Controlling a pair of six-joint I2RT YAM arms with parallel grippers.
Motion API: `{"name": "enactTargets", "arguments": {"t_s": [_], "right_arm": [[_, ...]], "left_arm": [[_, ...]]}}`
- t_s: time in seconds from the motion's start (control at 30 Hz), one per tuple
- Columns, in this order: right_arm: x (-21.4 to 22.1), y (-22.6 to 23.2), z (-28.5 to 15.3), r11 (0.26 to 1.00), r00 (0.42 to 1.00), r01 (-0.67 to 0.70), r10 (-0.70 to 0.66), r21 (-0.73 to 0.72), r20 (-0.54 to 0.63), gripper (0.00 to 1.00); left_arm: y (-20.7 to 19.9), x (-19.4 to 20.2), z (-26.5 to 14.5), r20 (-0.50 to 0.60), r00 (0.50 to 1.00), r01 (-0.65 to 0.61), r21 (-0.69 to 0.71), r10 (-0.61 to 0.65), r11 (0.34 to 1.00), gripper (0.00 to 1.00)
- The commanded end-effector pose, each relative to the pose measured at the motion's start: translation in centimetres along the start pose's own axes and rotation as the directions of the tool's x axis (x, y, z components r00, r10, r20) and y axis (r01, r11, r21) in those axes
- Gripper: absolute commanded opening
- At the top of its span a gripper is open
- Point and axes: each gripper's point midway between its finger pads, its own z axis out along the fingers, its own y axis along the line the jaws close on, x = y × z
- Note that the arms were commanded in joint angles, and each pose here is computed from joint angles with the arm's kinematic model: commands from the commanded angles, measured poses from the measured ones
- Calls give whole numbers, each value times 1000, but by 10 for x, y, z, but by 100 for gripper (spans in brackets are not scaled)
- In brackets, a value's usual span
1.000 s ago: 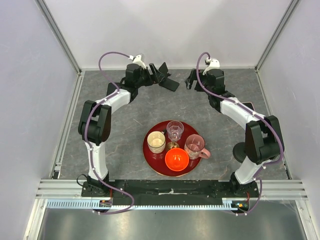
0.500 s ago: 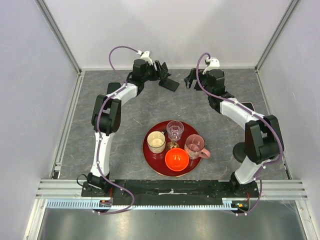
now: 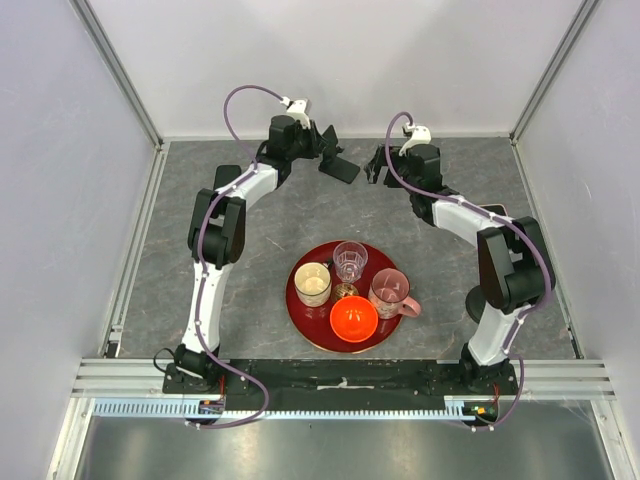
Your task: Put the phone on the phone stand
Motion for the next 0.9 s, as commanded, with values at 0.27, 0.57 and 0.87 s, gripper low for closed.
{"name": "enactTargets", "arguments": {"t_s": [0.27,0.57,0.87], "right_arm": [[-9,15,18,995,1000,14,-12,-94,22,98],[11,43,4,933,979,191,-203,-305,-9,98],[22,60,-7,874,968,228,-250,-429,7,98]], "left_arm": [[-74,0,-62,-12,977,-179,484,211,857,2],[-97,25,-101,-29,928,-257,675,373,692,2],[-105,31,-119,-73,884,-242,774,462,585,2]]}}
